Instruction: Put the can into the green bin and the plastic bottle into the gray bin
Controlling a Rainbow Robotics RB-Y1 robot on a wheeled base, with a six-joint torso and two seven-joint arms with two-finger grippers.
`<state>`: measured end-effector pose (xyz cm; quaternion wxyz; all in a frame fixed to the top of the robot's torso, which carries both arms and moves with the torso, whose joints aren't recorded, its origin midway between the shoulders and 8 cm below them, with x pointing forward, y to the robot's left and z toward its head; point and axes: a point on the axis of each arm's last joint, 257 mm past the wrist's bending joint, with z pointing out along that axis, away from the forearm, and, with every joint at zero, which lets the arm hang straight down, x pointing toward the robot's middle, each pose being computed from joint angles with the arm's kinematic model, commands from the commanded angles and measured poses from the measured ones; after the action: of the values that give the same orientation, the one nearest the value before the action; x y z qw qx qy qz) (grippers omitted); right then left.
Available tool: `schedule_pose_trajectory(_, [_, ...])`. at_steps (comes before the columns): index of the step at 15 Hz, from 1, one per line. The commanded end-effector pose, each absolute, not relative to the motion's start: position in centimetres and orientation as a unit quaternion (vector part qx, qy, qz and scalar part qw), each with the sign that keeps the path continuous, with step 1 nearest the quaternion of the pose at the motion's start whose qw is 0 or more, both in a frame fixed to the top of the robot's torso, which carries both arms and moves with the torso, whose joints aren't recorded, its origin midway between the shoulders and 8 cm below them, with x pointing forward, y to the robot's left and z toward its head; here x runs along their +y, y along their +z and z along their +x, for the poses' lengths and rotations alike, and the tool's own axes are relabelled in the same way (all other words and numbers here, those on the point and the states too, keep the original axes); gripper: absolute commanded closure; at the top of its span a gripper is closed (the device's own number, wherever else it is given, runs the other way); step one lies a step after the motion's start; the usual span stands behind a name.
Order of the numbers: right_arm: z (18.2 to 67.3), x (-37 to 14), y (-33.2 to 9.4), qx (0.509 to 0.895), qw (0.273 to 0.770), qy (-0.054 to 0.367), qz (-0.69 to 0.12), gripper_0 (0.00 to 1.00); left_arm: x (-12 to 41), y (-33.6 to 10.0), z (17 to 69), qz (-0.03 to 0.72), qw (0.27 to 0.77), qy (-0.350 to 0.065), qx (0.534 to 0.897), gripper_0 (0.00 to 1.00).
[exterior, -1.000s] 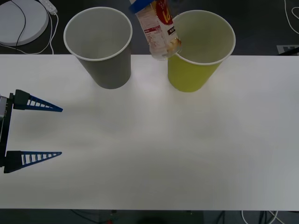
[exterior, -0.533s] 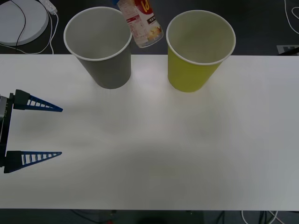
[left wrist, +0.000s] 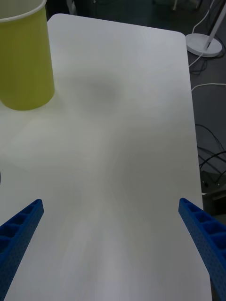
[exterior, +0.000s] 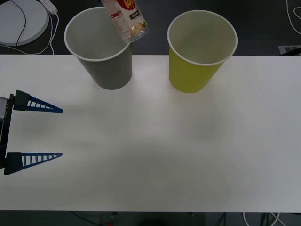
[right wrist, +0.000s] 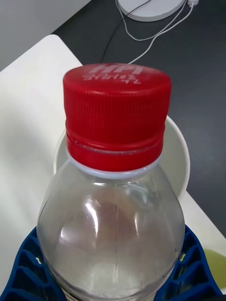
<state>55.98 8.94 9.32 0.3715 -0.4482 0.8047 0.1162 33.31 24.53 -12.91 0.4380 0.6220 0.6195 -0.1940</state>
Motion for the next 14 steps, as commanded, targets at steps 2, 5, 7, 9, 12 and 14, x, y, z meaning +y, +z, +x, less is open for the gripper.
schedule_pose_trajectory(2, [56.5, 10.8, 9.5, 0.81, 0.374, 0.103, -0.439, 1.0, 24.5, -12.9, 33.3, 0.622, 0.438, -0.194, 0.619, 0.0])
schedule_pose_trajectory(5, [56.9, 12.3, 9.4, 0.811, 0.38, 0.097, -0.434, 1.0, 24.5, -12.9, 33.3, 0.622, 0.438, -0.194, 0.619, 0.0])
schedule_pose_trajectory(7, [57.2, 13.0, 9.3, 0.811, 0.385, 0.093, -0.43, 1.0, 24.5, -12.9, 33.3, 0.622, 0.438, -0.194, 0.619, 0.0])
schedule_pose_trajectory(9, [57.7, 13.7, 8.9, 0.81, 0.393, 0.087, -0.426, 1.0, 24.5, -12.9, 33.3, 0.622, 0.438, -0.194, 0.619, 0.0])
schedule_pose_trajectory(12, [58.2, 14.4, 8.5, 0.809, 0.4, 0.083, -0.423, 1.0, 24.5, -12.9, 33.3, 0.622, 0.438, -0.194, 0.619, 0.0])
schedule_pose_trajectory(14, [58.2, 14.8, 8.5, 0.807, 0.403, 0.082, -0.423, 1.0, 24.5, -12.9, 33.3, 0.622, 0.438, -0.194, 0.619, 0.0])
